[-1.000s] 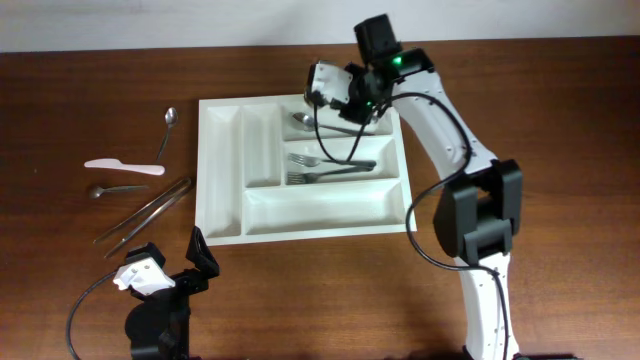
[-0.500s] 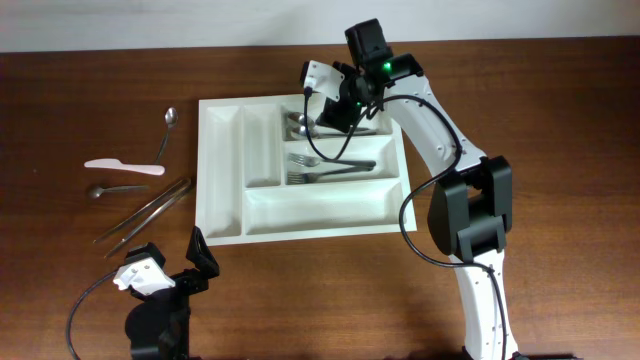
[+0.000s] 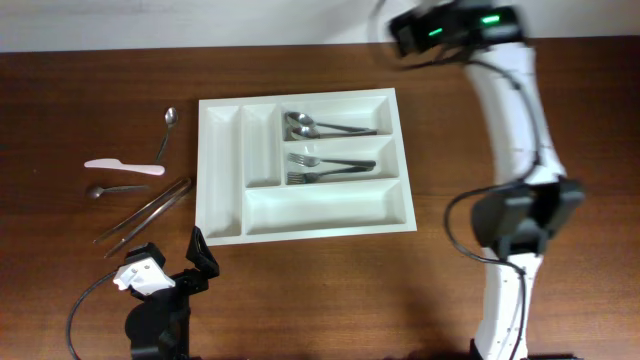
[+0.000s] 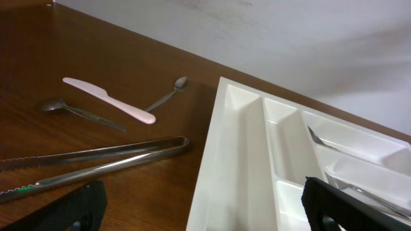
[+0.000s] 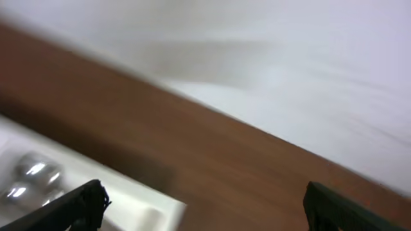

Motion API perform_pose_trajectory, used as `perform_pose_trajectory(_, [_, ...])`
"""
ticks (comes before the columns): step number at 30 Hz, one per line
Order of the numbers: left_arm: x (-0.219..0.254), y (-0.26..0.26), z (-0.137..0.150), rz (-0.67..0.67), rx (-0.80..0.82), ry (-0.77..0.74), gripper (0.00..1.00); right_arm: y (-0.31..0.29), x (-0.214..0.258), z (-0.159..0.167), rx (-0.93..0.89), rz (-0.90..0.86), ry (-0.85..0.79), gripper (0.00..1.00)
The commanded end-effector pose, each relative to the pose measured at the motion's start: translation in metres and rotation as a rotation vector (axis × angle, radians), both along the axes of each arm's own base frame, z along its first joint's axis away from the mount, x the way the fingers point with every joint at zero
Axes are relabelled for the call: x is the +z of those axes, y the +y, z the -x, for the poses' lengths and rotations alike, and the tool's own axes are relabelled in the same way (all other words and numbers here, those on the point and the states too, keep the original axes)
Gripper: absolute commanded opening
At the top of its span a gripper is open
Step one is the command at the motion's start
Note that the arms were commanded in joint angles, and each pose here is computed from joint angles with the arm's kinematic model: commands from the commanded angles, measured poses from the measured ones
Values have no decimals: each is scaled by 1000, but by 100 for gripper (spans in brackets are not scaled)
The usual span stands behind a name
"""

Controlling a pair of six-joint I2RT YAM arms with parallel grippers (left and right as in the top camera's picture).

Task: Pack container
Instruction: 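Raise the right gripper away from the tray to the upper right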

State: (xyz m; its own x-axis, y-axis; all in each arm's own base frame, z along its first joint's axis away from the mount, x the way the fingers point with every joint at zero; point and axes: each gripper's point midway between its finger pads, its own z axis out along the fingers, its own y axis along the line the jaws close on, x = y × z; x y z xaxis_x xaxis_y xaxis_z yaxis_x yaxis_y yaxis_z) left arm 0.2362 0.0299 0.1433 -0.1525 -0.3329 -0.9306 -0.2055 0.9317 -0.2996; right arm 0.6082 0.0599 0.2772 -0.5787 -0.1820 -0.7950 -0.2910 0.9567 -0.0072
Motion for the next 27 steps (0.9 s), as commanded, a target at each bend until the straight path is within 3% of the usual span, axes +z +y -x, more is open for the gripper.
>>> perform_pose_trajectory(1, [0, 0, 0, -17, -9, -2, 99, -53, 11, 11, -246, -130, 56, 99])
perform_pose_trajectory(5, [0, 0, 0, -17, -9, -2, 99, -89, -20, 33, -390, -202, 216, 99])
perform_pose_trajectory(12, [0, 0, 0, -17, -9, -2, 99, -101, -54, 64, -448, -200, 396, 99])
perform_pose_trajectory(21, [2, 1, 0, -20, 2, -10, 99, -100, -57, 69, -448, -200, 417, 99])
perform_pose_trajectory(27, [42, -4, -4, -9, -25, -161, 99, -100, -57, 69, -448, -200, 417, 99])
